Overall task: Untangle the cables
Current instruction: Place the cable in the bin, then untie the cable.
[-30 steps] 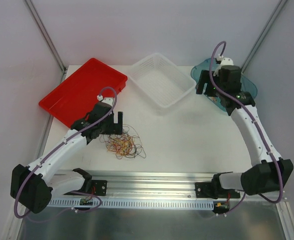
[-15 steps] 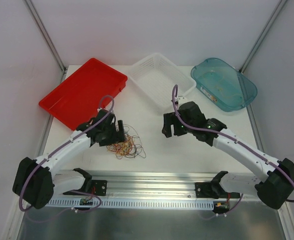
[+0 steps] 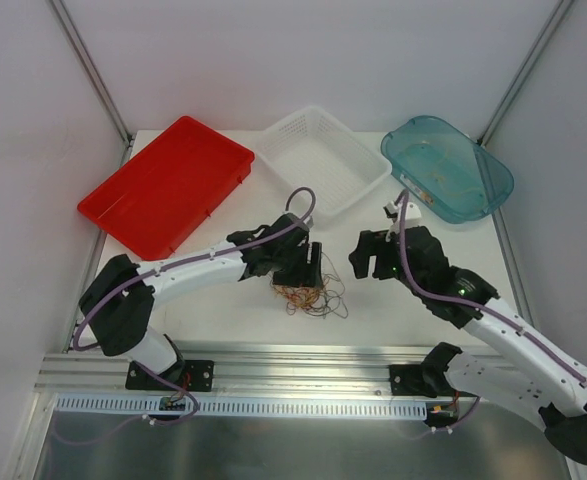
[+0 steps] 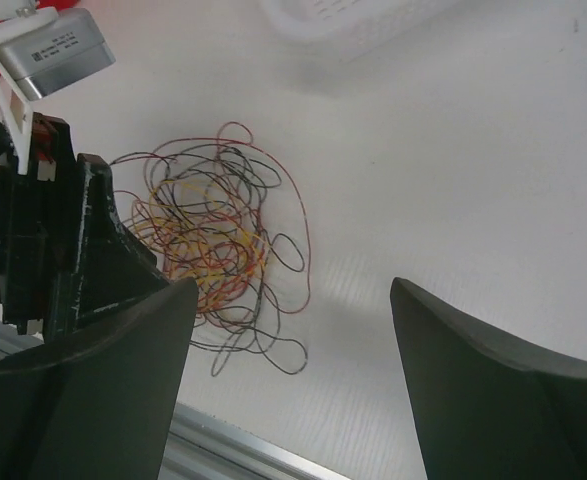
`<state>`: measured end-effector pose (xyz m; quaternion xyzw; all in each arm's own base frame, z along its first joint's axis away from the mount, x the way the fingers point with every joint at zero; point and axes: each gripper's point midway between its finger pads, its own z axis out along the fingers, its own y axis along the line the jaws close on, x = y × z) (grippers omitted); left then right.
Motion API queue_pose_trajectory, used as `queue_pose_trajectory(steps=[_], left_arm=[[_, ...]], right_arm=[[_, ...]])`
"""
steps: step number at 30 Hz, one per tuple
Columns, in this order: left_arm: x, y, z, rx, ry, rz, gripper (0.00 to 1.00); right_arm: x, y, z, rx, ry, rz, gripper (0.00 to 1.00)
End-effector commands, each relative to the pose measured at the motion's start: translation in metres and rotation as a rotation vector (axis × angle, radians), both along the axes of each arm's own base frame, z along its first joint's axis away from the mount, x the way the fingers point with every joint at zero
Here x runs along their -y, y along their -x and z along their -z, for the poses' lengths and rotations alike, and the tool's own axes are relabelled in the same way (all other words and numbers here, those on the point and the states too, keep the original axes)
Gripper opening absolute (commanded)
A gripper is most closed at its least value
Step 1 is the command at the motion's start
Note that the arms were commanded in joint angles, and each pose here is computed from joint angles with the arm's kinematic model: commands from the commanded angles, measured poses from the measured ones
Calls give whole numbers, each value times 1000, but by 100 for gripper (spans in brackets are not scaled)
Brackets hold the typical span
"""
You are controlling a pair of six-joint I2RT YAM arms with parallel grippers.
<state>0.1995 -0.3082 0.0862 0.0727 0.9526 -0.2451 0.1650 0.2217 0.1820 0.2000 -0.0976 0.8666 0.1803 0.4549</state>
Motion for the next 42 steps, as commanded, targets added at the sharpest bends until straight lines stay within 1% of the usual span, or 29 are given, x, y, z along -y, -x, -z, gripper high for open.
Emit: queue_pose_trajectory(steps=[1, 5, 10, 13, 15, 19, 24, 26, 28, 31, 34, 35, 38, 40, 41, 42], left_arm=[[33, -6, -40, 57, 119, 38, 66], [20, -6, -45, 86, 114, -17, 75], [-16, 6, -34, 67, 59, -122, 77], [-29, 5, -29, 53, 44, -198, 74], [-29, 1, -30, 48, 50, -221, 72], [-12, -18, -46, 72, 68, -218, 69], [2, -42, -54, 95, 49, -217, 66], [7, -51, -53, 96, 37, -230, 58], [13, -59, -49, 95, 21, -236, 53], [17, -64, -39, 73, -11, -236, 52], [20, -66, -29, 55, -38, -235, 43], [20, -67, -25, 53, -46, -236, 38], [22, -67, -18, 36, -56, -232, 32], [24, -66, -14, 22, -60, -224, 21], [25, -65, -13, 17, -57, -220, 16], [26, -64, -13, 11, -55, -215, 7]], right_arm=[[28, 1, -6, 56, 22, 104, 82], [32, 12, -3, 39, 16, 78, 82], [15, 17, 3, -6, 5, -2, 80], [10, 14, 12, -42, 18, 2, 80], [9, 11, 14, -47, 15, 18, 80], [12, 9, 25, -73, -1, 79, 80], [13, 11, 43, -113, -29, 124, 80], [11, 10, 45, -114, -45, 130, 80], [11, 11, 51, -121, -41, 133, 80], [11, 10, 58, -131, -46, 144, 80], [7, 9, 65, -140, -67, 147, 80], [5, 6, 64, -134, -86, 150, 80], [-1, 3, 76, -160, -113, 155, 80], [-10, 0, 80, -180, -158, 148, 80], [-9, -1, 91, -208, -154, 158, 80], [-13, 0, 95, -227, -168, 149, 80]])
